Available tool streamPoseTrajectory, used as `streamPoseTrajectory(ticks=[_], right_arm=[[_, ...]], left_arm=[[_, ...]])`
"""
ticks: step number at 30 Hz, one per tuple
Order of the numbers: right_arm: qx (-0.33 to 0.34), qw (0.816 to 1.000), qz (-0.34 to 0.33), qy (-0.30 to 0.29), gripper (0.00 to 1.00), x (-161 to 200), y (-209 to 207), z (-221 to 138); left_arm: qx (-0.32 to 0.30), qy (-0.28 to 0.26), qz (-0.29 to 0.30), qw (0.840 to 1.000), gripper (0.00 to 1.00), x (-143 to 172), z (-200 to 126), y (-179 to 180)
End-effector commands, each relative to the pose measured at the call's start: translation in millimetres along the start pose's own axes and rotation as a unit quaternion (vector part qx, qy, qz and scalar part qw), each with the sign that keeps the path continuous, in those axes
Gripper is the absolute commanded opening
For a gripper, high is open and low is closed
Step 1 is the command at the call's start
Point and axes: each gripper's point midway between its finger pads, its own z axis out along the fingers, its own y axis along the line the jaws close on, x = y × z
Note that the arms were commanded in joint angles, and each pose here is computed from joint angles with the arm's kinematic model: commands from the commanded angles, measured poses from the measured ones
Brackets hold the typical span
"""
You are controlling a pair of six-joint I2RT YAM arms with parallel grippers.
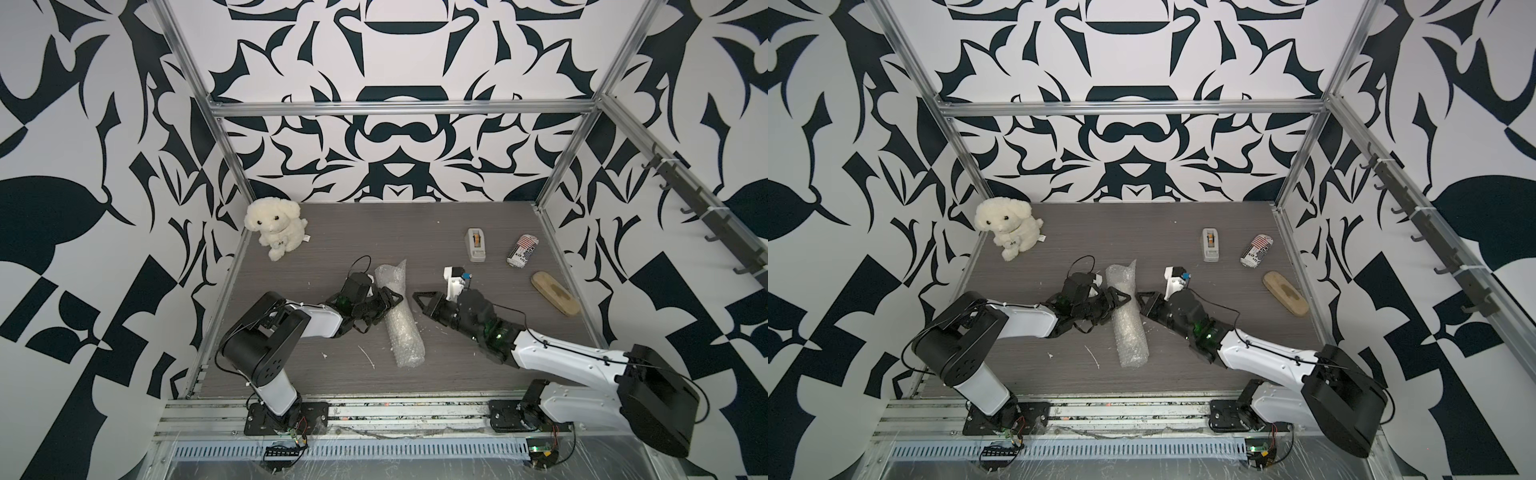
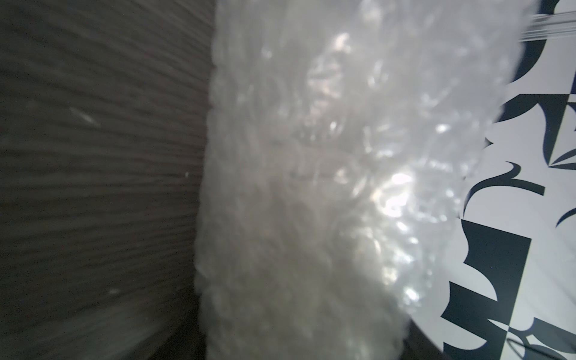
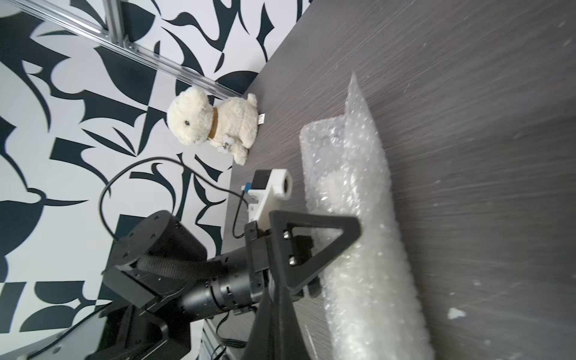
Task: Wrap vases in bubble wrap
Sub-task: Stick the tape on the bubble wrap.
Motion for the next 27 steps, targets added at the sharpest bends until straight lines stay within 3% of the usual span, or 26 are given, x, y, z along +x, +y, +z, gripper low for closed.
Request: streamPoseTrajectory(ticks=[1, 4, 9, 17, 27], right_arm=[[-0.077, 0.989, 0.061, -0.106, 0.00, -23, 42, 4], [-0.108, 0.988, 0.071, -0.090, 0.00, -6, 55, 19], [-0.069, 0.994, 0.038, -0.074, 0.00, 19, 43, 32], [0.016, 0.996, -0.044, -0.077, 0.00, 17, 10, 18], [0.039, 0.997, -0.047, -0.055, 0.00, 30, -16, 16]], left_arm=[[-0.008, -0.022, -0.023, 0.999, 0.45, -2, -1, 12], [-0.013, -0.029, -0.032, 0.999, 0.45, -2, -2, 18], [-0.021, -0.035, -0.037, 0.999, 0.45, -2, -4, 22], [-0.025, -0.034, -0.038, 0.998, 0.45, -1, -5, 26], [-0.021, -0.034, -0.039, 0.998, 0.45, -1, -3, 25]])
